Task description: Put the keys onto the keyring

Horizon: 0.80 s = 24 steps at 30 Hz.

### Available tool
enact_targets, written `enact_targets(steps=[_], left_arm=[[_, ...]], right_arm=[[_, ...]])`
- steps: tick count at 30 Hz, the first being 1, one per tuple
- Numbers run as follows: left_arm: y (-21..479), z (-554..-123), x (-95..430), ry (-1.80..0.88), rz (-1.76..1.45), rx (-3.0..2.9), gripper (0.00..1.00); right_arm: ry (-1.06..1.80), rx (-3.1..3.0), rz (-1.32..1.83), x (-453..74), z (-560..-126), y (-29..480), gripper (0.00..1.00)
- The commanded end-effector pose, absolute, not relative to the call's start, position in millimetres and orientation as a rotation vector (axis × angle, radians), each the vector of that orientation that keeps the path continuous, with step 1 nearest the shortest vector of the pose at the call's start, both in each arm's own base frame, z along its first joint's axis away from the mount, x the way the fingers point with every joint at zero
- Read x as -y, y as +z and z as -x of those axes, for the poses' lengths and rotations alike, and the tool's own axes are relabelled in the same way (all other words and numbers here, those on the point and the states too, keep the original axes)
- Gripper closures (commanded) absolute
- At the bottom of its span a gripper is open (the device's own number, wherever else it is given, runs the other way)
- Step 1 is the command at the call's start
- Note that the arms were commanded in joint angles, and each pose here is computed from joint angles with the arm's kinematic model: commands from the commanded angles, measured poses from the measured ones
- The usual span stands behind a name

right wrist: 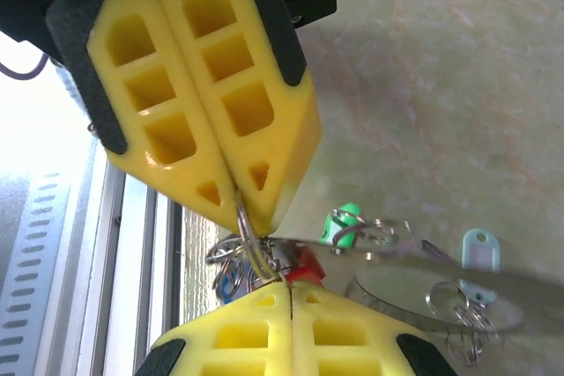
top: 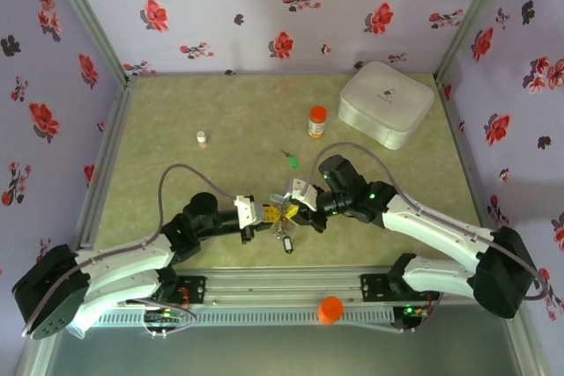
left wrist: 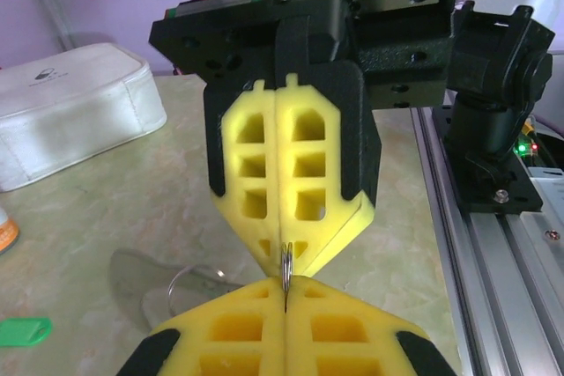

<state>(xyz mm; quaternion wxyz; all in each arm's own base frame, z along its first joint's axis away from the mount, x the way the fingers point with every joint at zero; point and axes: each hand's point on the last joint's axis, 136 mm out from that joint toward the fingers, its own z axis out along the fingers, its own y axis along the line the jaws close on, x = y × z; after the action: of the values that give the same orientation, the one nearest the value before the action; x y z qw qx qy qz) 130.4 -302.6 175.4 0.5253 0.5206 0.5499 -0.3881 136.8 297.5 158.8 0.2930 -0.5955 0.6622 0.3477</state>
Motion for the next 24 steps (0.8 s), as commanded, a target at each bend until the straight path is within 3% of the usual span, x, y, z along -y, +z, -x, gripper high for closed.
enact_targets(steps=[1, 24], left_arm=[[208.5, -128.4, 309.8, -0.972, -1.209, -1.190, 1.00], [192.8, -127.8, 308.0, -0.956, -1.240, -1.234, 1.00]], right_arm=[[0.971, -1.734, 1.617, -302.4, -132.7, 165.2, 1.00], [0.850, -1.700, 1.534, -289.0, -144.7, 184.3, 1.00]])
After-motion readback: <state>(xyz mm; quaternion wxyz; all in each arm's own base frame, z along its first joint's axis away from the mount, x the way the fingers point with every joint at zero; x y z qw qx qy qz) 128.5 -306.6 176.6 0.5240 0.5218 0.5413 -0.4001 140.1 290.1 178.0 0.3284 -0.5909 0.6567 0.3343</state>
